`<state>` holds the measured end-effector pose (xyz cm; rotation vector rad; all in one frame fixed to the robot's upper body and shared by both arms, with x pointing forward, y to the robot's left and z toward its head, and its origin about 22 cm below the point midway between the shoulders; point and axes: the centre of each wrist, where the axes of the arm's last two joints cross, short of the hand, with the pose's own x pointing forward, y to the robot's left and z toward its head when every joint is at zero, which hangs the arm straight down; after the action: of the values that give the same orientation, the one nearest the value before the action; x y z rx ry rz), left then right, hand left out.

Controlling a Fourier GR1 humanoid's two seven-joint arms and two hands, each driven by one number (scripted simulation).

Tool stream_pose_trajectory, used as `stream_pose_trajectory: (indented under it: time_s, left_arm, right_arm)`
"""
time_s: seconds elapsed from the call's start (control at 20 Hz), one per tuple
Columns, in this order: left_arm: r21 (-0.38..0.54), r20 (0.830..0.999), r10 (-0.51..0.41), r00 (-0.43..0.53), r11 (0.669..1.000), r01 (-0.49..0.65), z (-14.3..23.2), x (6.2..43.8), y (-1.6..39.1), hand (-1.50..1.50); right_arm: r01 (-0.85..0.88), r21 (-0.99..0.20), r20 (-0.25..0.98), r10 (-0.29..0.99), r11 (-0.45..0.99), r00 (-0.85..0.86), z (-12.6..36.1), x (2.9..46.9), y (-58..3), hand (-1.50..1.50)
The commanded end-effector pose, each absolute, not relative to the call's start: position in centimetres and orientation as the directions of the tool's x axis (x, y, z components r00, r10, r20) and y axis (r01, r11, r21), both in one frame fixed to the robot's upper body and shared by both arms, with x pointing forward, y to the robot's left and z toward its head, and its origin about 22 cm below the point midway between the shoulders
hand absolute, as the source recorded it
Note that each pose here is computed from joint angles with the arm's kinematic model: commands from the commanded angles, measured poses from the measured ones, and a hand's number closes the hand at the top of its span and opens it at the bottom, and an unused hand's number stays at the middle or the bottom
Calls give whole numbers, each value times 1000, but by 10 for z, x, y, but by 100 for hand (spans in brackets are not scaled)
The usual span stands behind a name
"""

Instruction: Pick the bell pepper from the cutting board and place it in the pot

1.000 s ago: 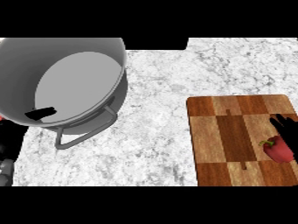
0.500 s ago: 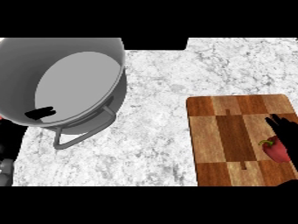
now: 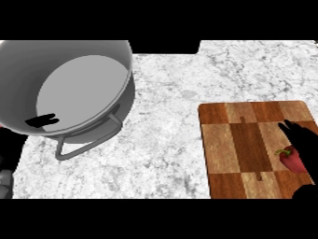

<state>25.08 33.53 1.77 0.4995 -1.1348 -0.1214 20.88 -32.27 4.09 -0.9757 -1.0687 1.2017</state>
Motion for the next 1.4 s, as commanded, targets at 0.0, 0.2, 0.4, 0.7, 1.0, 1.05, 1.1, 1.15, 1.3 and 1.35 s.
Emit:
stream_pose_trajectory:
  time_s: [0.0,0.2,0.4,0.7,1.0,1.05,1.1,1.15,1.3,1.35]
  left_arm:
    - [450,846,-345,406,871,-197,39,264,341,0]
    - [446,846,-344,408,876,-184,17,262,328,0]
    - [432,854,-327,405,879,-202,20,258,334,0]
    - [444,851,-344,398,874,-195,24,250,322,0]
    - [449,848,-341,406,870,-205,21,257,336,0]
    - [433,856,-340,389,883,-182,14,253,327,0]
    - [461,845,-373,383,871,-169,39,270,332,0]
    - [443,851,-364,378,884,-147,37,271,314,0]
    - [442,857,-391,335,892,-92,44,281,304,0]
    - [438,856,-386,343,895,-88,36,280,303,0]
  right_arm:
    - [-234,-965,107,993,117,53,32,218,-320,-150]
    - [-242,-962,123,992,129,39,31,215,-331,150]
    - [-146,-985,99,995,95,-25,40,227,-318,150]
    - [-55,-998,11,997,7,-80,29,216,-318,150]
    - [73,-997,8,997,14,-74,60,222,-325,150]
    - [37,-999,29,988,35,-151,53,258,-312,150]
    - [4,-999,30,974,32,-223,64,282,-285,150]
    - [-28,-999,46,962,40,-270,68,299,-281,150]
    - [-85,-995,89,919,61,-385,95,334,-254,150]
    - [-73,-996,83,906,58,-414,105,350,-246,150]
